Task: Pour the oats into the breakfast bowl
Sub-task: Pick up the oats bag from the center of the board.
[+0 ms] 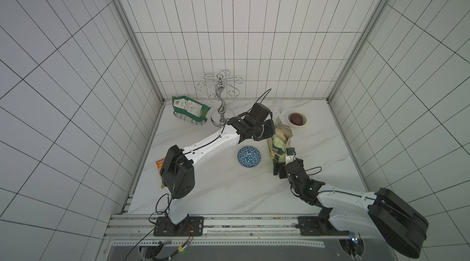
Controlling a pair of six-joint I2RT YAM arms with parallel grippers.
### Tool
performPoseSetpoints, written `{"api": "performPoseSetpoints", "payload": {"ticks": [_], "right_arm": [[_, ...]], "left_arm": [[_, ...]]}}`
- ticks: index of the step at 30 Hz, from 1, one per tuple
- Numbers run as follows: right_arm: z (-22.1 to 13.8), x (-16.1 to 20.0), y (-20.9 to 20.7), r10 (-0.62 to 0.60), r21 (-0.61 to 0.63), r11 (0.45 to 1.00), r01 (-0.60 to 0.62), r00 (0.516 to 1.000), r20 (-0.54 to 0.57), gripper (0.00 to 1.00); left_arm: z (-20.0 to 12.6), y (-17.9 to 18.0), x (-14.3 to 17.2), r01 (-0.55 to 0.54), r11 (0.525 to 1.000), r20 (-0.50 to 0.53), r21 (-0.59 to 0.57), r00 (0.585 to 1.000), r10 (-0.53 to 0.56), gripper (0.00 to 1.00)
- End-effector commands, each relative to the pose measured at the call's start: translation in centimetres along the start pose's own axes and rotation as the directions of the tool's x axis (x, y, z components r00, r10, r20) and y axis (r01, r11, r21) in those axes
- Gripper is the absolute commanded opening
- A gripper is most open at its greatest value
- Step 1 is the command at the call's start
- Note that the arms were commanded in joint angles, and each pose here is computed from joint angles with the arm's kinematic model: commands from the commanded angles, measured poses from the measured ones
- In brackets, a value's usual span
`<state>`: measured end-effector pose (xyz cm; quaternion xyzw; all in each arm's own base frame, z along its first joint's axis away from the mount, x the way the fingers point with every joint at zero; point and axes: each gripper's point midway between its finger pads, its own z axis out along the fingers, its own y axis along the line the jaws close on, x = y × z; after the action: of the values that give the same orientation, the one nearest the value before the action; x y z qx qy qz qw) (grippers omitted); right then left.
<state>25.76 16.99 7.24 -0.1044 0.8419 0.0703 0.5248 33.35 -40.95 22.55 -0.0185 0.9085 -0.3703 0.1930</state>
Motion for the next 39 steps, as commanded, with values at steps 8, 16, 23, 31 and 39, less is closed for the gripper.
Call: {"api": "performPoseSetpoints", "payload": {"ticks": [8, 16, 23, 31, 39], "right_arm": [[1.3, -1.7, -0.3, 0.012, 0.071, 0.997, -0.023, 0.989, 0.148, 0.99], [3.1, 0.3, 0.8, -0.056, 0.045, 0.998, 0.051, 0.991, 0.121, 0.94], [3.0, -0.5, 0.2, -0.078, 0.095, 0.993, 0.067, 0.990, 0.118, 0.56], [1.9, -1.8, 0.7, -0.124, 0.072, 0.990, 0.120, 0.991, 0.058, 0.00], [0.2, -2.8, 0.2, -0.139, 0.068, 0.988, 0.137, 0.990, 0.023, 0.00]], "left_arm": [[-0.3, -2.2, -1.4, -0.018, 0.998, 0.037, 0.054, 0.999, 0.016, 0.00], [-0.9, -2.6, -1.5, -0.023, 0.998, 0.044, 0.056, 0.999, 0.021, 0.00], [-1.8, -2.3, -2.2, -0.064, 0.998, 0.073, 0.019, 0.995, 0.062, 0.00], [-3.3, -1.4, -4.4, -0.102, 0.994, 0.123, -0.040, 0.987, 0.107, 0.22], [-5.0, 0.0, -6.7, -0.172, 0.975, 0.227, -0.139, 0.953, 0.201, 0.66]]}}
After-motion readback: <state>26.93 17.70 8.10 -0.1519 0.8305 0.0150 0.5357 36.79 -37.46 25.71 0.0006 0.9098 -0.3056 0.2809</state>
